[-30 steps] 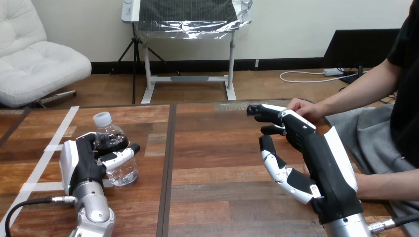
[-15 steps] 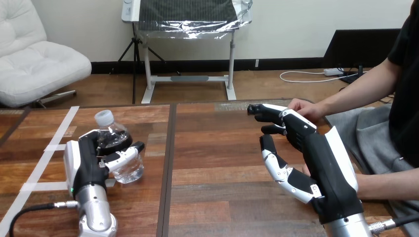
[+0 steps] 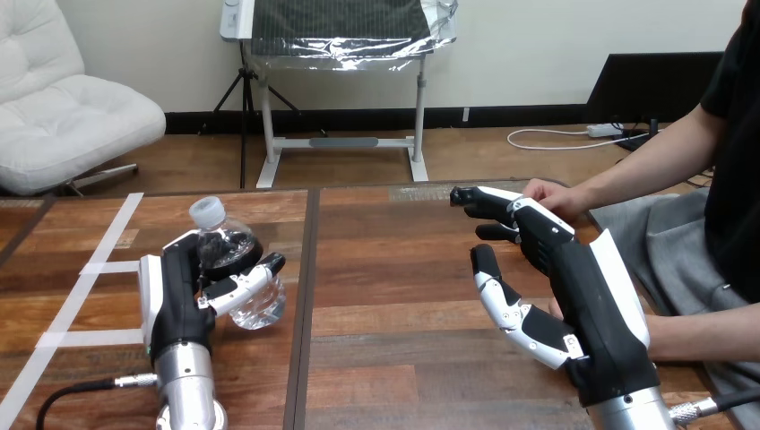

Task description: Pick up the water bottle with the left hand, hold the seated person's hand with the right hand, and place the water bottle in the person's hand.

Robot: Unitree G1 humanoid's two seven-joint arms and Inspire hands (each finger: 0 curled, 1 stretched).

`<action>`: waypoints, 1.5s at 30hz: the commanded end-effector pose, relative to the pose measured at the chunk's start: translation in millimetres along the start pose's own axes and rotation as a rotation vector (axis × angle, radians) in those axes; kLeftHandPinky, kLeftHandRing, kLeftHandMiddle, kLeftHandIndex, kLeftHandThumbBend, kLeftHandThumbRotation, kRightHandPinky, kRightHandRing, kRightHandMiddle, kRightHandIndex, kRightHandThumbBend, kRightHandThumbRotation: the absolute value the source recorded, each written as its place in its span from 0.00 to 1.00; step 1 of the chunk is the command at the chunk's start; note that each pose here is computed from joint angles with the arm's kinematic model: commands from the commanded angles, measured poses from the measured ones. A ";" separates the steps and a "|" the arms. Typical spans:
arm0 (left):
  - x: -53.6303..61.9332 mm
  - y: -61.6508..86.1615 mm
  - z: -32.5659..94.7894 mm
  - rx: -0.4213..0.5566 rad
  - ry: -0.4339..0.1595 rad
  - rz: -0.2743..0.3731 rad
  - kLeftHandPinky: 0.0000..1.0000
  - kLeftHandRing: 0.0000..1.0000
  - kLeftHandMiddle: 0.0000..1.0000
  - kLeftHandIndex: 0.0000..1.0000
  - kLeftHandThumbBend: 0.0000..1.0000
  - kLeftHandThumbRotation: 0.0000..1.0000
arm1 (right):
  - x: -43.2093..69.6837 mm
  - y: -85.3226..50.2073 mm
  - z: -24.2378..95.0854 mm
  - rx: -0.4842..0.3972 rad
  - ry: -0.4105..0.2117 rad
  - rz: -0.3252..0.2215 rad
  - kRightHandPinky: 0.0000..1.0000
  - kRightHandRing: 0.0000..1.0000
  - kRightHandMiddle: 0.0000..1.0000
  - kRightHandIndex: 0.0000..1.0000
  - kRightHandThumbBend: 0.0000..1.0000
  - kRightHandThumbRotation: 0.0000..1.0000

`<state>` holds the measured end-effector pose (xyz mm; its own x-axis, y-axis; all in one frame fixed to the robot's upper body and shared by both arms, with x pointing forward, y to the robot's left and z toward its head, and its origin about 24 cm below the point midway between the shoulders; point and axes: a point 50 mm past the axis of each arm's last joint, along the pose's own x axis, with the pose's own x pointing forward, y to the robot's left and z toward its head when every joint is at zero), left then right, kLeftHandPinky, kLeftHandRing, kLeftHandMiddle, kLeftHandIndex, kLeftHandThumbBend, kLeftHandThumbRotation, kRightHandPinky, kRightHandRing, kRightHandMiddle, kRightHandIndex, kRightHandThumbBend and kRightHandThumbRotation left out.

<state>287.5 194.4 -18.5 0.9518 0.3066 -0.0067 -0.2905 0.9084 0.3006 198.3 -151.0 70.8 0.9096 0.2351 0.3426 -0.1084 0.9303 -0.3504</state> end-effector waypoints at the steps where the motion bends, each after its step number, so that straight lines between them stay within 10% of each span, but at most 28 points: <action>1: 12.5 -0.2 68.4 -0.109 -0.317 0.001 0.48 0.45 0.45 0.51 0.64 0.00 | 17.1 -4.9 12.5 0.001 -0.103 -0.028 0.76 0.82 0.81 0.75 0.16 0.00; 32: -13.6 -1.4 104.2 -0.208 -0.468 -0.082 0.47 0.43 0.43 0.50 0.64 0.00 | 18.0 -11.8 11.6 -0.042 -0.098 -0.051 0.77 0.82 0.81 0.75 0.21 0.00; 45: -32.7 0.2 117.6 -0.272 -0.544 -0.140 0.45 0.42 0.43 0.50 0.61 0.00 | 18.3 -35.6 11.8 -0.181 -0.043 -0.064 0.77 0.82 0.82 0.74 0.39 0.00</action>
<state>259.9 169.3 20.9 0.9760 0.1280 0.1761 -0.1576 0.9736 0.1654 199.4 -157.6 68.8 0.9225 0.2245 0.3140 -0.0867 0.9132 -0.3981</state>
